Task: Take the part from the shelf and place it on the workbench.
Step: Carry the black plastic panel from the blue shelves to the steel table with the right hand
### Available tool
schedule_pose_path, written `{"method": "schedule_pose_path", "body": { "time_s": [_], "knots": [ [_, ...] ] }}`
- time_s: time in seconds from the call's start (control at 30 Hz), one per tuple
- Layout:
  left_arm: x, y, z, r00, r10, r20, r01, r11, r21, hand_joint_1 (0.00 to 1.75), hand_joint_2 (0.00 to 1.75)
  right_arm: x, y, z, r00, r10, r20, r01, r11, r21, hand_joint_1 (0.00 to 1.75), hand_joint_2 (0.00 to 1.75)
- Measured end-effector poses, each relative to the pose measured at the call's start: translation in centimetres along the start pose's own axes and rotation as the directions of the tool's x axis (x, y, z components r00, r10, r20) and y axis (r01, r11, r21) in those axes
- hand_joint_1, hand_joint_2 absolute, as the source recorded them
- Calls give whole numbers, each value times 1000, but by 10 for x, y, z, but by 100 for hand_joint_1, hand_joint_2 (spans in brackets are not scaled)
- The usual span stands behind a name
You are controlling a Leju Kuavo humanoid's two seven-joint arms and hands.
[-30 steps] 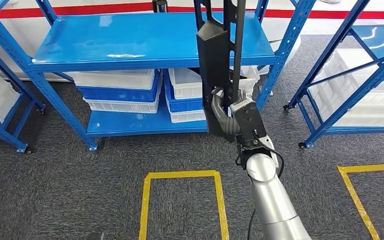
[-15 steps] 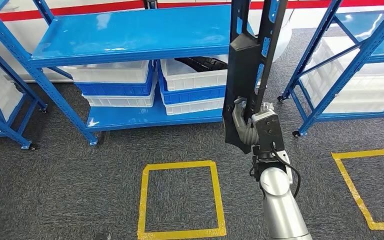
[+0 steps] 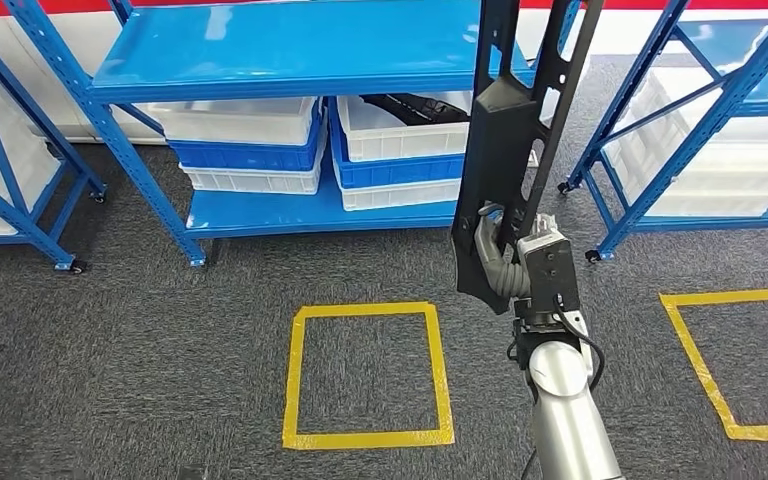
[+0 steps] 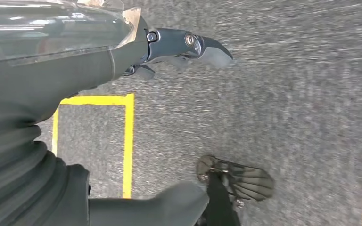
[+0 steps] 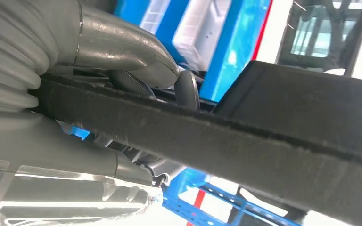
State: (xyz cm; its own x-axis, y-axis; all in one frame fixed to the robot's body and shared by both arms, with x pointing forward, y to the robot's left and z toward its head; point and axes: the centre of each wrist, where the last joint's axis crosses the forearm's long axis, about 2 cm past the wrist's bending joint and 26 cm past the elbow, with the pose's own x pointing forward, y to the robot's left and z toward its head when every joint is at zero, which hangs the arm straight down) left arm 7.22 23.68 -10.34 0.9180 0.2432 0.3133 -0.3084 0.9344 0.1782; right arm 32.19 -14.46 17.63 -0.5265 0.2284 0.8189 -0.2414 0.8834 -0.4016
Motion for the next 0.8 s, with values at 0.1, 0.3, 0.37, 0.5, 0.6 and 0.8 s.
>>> {"method": "schedule_pose_path", "body": {
  "time_s": [0.1, 0.3, 0.37, 0.5, 0.6, 0.8],
  "knots": [
    [-1, -2, 1, 999, -34, 16, 34, 999, -19, 0, 175, 2, -3, -8, 1000, 20, 6, -20, 1000, 5, 175, 175],
    [-8, 0, 2, 999, -45, -6, 45, 999, -11, 0, 175, 1, -10, -21, 999, 36, 1, -36, 999, -11, 175, 175],
    [-9, 2, 1, 999, -45, -20, 45, 999, -1, 0, 175, 0, -9, -21, 999, 34, -4, -34, 999, -16, 175, 175],
    [-9, 5, 0, 999, -43, -24, 43, 999, 3, 0, 175, -4, -9, -20, 999, 35, -16, -36, 999, -25, 175, 175],
    [-7, 6, -1, 999, -40, -16, 40, 999, 2, 0, 175, -5, -10, -20, 999, 34, -21, -35, 999, -30, 175, 175],
    [-6, 6, -1, 999, -37, -8, 37, 999, 0, 0, 175, -5, -10, -23, 999, 32, -20, -33, 999, -41, 175, 175]
  ]
}}
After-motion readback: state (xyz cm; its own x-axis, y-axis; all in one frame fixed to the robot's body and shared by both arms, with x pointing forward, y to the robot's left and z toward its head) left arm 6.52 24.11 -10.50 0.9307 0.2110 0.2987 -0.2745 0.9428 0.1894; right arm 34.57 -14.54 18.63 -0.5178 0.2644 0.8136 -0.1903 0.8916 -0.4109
